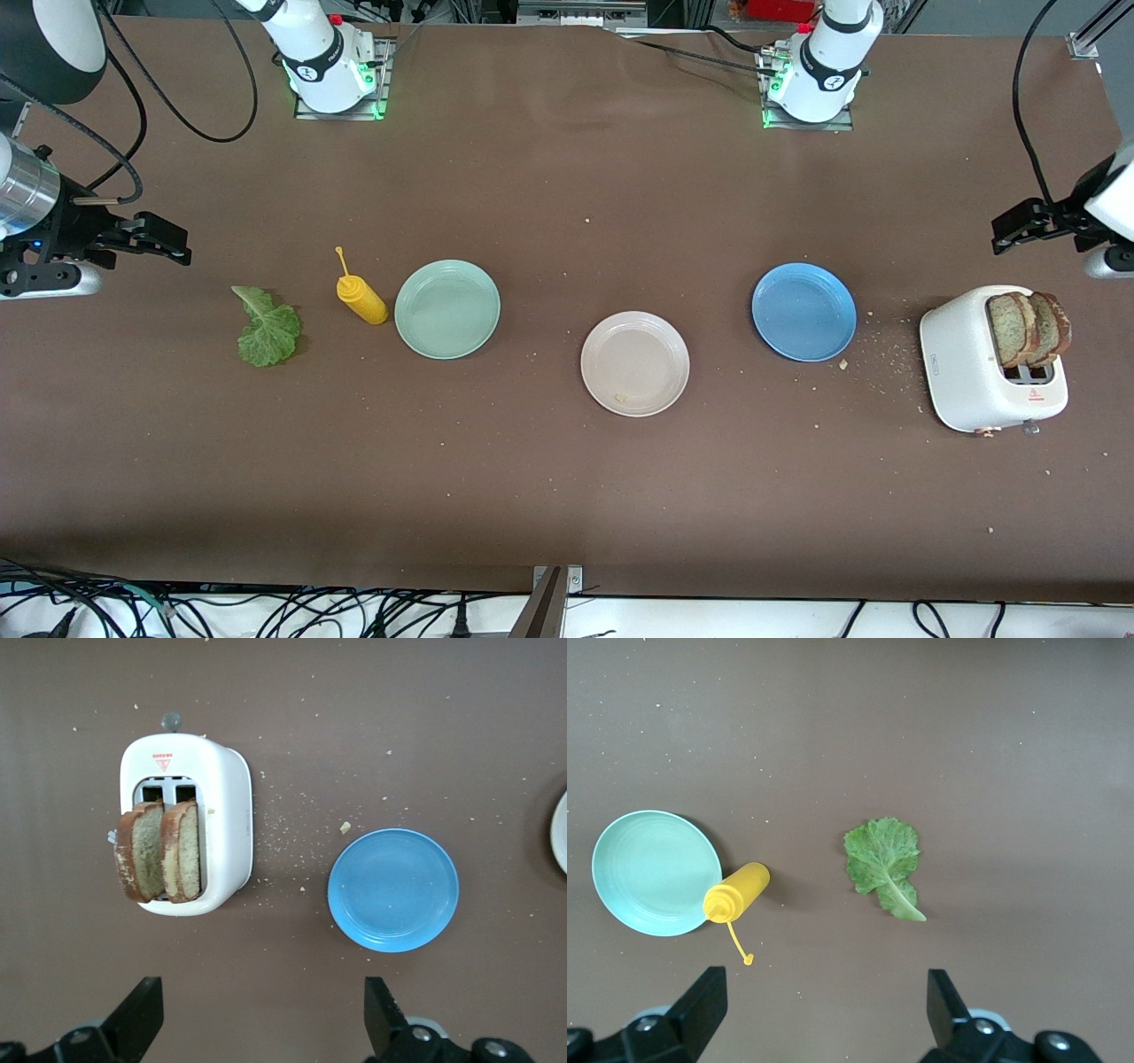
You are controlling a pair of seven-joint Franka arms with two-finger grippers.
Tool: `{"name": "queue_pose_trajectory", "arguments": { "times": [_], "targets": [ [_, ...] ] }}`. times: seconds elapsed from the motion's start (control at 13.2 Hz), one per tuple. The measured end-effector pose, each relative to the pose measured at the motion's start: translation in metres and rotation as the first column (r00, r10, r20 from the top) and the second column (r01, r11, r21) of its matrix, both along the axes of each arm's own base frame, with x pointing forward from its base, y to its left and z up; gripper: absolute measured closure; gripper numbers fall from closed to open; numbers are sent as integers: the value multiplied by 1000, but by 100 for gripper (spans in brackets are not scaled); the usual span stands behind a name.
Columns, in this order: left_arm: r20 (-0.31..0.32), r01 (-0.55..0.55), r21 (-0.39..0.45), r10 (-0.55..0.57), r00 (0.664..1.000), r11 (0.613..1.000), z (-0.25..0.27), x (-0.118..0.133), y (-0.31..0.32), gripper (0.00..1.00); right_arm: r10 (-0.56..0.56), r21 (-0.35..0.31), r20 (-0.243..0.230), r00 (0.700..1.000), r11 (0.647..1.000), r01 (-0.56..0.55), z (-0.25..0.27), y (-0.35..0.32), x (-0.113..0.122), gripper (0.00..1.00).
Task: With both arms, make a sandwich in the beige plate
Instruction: 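Move the left gripper over the toaster and grasp a bread slice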
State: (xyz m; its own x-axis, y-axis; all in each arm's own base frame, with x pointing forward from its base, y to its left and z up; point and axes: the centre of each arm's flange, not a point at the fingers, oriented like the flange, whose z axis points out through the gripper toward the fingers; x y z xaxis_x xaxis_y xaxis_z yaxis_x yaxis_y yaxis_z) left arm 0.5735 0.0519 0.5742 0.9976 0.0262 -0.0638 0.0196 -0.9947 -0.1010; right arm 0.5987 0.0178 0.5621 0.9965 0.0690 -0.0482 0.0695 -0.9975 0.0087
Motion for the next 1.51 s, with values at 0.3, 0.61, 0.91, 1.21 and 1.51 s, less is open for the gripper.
{"name": "queue_pose_trajectory", "arguments": {
  "times": [0.3,0.61,0.91,1.21,1.51],
  "targets": [
    [-20,-9,-18,9,1000,1000,-34,11,81,0,0,0,0,1000,1000,0,0,0,0,0],
    [26,17,-21,-17,1000,1000,-65,20,146,0,0,0,0,1000,1000,0,0,0,0,0],
    [62,29,-17,-28,998,999,-99,23,194,0,0,0,-1,1000,1000,0,0,0,0,0],
    [70,-33,-36,35,997,999,-110,37,155,0,0,0,-1,1000,1000,0,0,0,0,0],
    [31,-92,-53,94,995,994,-128,33,114,1,0,0,-1,1000,1000,0,0,0,0,0]
  ]
}}
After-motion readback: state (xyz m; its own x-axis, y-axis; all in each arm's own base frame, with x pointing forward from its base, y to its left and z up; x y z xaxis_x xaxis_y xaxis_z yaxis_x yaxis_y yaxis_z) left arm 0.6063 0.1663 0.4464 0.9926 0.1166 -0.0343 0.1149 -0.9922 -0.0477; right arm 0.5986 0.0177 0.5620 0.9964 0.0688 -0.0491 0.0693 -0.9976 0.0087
